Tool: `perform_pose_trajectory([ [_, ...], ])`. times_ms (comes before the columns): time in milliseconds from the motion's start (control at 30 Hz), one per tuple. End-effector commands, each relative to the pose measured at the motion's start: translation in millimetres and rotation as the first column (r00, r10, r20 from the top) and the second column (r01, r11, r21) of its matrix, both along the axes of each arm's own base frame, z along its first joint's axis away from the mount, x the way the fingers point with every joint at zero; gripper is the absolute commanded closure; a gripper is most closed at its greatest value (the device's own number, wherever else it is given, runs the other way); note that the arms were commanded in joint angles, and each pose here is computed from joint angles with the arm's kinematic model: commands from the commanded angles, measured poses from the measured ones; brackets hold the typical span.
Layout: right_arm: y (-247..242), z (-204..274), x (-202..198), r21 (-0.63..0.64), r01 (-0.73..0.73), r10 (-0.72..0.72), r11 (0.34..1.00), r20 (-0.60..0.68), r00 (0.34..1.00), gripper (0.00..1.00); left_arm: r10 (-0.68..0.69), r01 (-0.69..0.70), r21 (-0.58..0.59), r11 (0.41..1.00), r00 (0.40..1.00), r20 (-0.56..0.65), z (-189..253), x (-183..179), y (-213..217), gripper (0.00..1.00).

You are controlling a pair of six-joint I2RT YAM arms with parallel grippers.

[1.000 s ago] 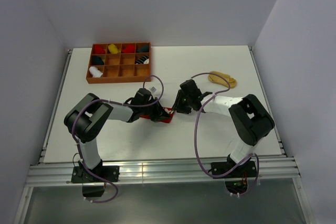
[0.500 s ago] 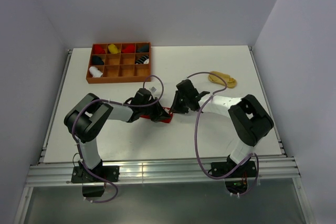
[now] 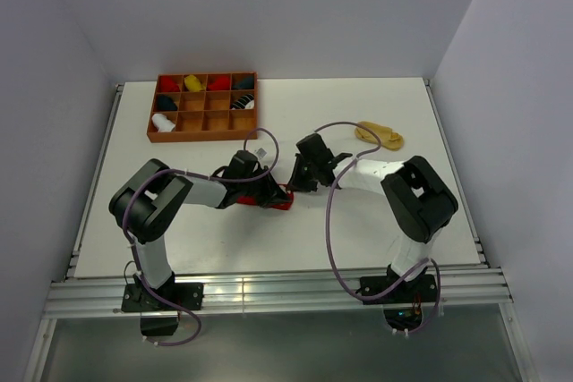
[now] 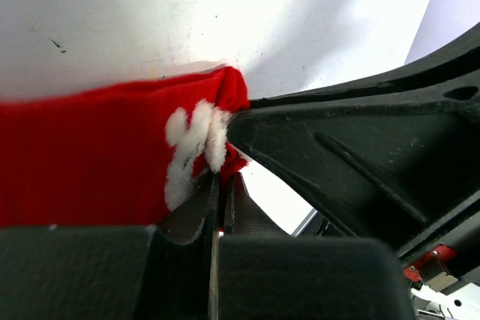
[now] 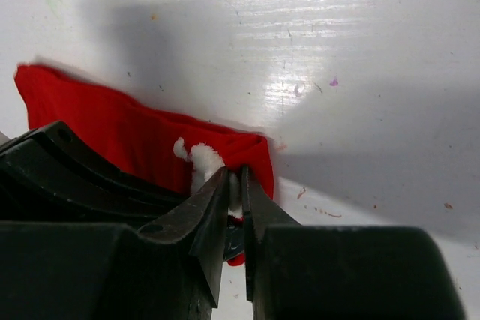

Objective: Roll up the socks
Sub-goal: Roll the sock at the center of the board.

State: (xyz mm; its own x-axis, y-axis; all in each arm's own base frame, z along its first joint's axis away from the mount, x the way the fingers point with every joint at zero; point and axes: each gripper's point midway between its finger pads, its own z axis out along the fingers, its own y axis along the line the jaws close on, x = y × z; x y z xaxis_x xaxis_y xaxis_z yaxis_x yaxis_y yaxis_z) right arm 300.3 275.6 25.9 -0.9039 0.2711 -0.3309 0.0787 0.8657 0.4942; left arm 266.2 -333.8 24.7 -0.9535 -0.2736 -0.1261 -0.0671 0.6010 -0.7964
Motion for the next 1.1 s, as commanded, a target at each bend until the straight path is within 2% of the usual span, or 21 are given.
perform_pose_trajectory([
  [0,7,-7,2,-0.006,-0.007,0.007,1.0,-0.012,1.0,0.82,0.003,0.0,0.073,0.997,0.999,-0.033,-19,-8,12,0.99],
  [167,1,-25,-1,-0.062,-0.003,-0.001,0.998,-0.06,0.998,0.95,0.021,-0.02,0.121,0.992,1.0,-0.011,-14,-6,20,0.93],
  [267,-2,-33,-2,-0.095,0.0,-0.008,0.995,-0.085,0.996,0.98,0.04,-0.043,0.175,0.984,0.999,0.023,-6,-3,30,0.82],
  [367,-2,-35,-4,-0.107,-0.005,-0.005,0.994,-0.095,0.996,0.99,0.07,-0.084,0.225,0.971,0.995,0.068,4,0,42,0.68],
  [400,-3,-35,-3,-0.114,0.001,-0.011,0.994,-0.092,0.996,0.99,0.073,-0.091,0.247,0.965,0.994,0.081,10,-2,47,0.6],
  [467,-2,-35,-5,-0.127,-0.007,-0.005,0.992,-0.093,0.996,0.99,0.102,-0.132,0.298,0.945,0.988,0.117,13,0,58,0.55],
  [567,0,-36,-5,-0.139,-0.01,-0.004,0.99,-0.099,0.995,0.99,0.117,-0.181,0.345,0.921,0.973,0.199,27,5,67,0.56],
  [600,2,-37,-6,-0.142,-0.01,-0.004,0.99,-0.103,0.995,0.99,0.076,-0.157,0.36,0.92,0.971,0.227,31,0,64,0.57],
  [667,4,-38,-7,-0.138,-0.012,-0.004,0.99,-0.112,0.994,0.99,0.056,-0.207,0.433,0.878,0.94,0.335,38,9,69,0.57],
  [800,5,-38,-7,-0.142,-0.007,-0.01,0.99,-0.115,0.993,0.99,-0.07,-0.179,0.457,0.871,0.876,0.476,60,-5,33,0.6],
  [1067,5,-40,-8,-0.146,-0.01,-0.007,0.989,-0.119,0.993,0.99,-0.088,-0.191,0.484,0.854,0.864,0.495,47,2,16,0.61],
])
